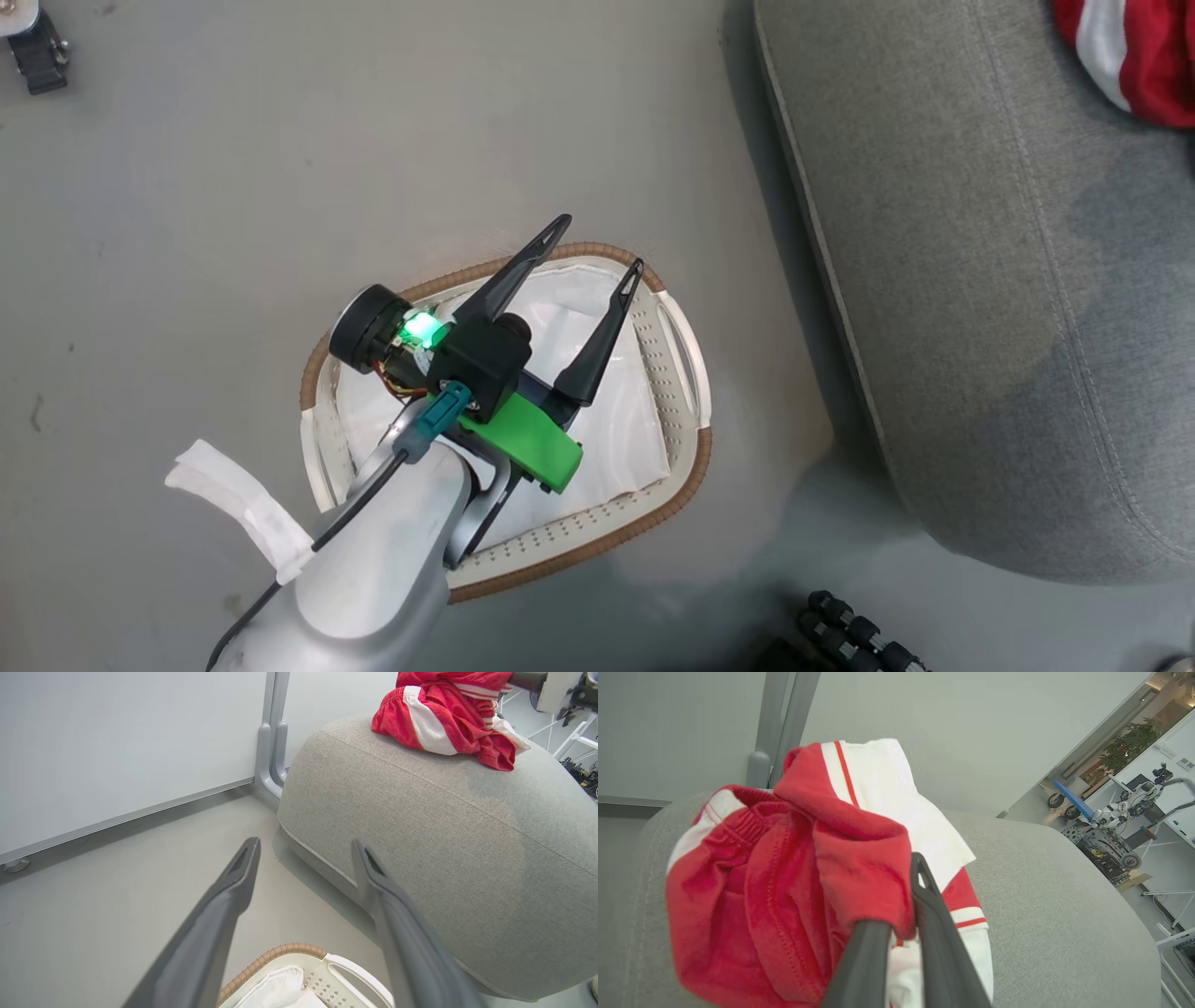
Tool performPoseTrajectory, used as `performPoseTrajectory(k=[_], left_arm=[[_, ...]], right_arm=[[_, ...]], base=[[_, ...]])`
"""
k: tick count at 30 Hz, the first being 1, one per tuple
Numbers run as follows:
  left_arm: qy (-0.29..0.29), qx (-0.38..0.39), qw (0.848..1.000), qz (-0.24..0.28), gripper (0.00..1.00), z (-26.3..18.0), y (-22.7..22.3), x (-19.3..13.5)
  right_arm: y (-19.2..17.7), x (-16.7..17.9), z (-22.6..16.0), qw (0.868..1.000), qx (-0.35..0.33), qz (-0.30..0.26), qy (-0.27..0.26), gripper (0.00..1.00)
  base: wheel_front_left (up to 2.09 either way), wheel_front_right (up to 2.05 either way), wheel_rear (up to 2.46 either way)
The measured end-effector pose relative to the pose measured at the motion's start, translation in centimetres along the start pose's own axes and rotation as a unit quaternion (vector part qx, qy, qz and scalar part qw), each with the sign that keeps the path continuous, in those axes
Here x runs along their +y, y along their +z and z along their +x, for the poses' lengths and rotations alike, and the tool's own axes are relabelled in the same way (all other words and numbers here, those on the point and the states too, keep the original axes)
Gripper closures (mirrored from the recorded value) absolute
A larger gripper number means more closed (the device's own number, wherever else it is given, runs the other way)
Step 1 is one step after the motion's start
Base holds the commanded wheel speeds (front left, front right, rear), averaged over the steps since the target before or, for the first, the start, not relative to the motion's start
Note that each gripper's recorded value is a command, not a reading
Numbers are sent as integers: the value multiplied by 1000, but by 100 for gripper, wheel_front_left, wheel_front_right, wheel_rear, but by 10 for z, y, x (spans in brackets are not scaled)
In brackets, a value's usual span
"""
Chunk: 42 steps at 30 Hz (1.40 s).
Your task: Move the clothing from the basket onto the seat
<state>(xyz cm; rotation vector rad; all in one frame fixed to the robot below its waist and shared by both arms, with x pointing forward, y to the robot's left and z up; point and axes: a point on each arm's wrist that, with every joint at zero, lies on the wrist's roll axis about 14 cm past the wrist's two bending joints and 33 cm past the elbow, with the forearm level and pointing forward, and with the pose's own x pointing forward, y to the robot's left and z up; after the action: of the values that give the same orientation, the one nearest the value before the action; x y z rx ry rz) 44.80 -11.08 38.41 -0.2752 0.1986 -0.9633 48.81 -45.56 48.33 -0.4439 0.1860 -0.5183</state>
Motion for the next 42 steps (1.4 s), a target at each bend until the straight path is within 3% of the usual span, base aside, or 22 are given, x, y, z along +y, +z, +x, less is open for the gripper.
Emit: performPoseTrajectory(k=[1,2,12,20,31,37,42], left_arm=[[-1,-1,1000,0,0,0,1,-1],[-2,-2,1000,0,0,1,2,-2],[-9,-21,1000,9,0,4,27,-16],[14,-49,999,7,0,-3,60,-21],[128,-106,986,21,0,-54,111,12],[220,-127,967,27,0,-105,126,47],[303,-141,942,27,0,-157,131,75]], right_arm=[[-1,2,-3,1000,1,2,2,55],[-1,4,-6,1000,0,1,5,0],[14,8,-34,999,-23,5,31,0],[60,7,-53,994,-88,34,52,0],[141,41,-72,969,-188,119,103,0],[157,88,-89,949,-192,209,141,0],[159,127,-106,933,-179,253,182,0]], base=[[0,0,0],[0,0,0],[0,0,0],[0,0,0],[0,0,0],[0,0,0],[0,0,0]])
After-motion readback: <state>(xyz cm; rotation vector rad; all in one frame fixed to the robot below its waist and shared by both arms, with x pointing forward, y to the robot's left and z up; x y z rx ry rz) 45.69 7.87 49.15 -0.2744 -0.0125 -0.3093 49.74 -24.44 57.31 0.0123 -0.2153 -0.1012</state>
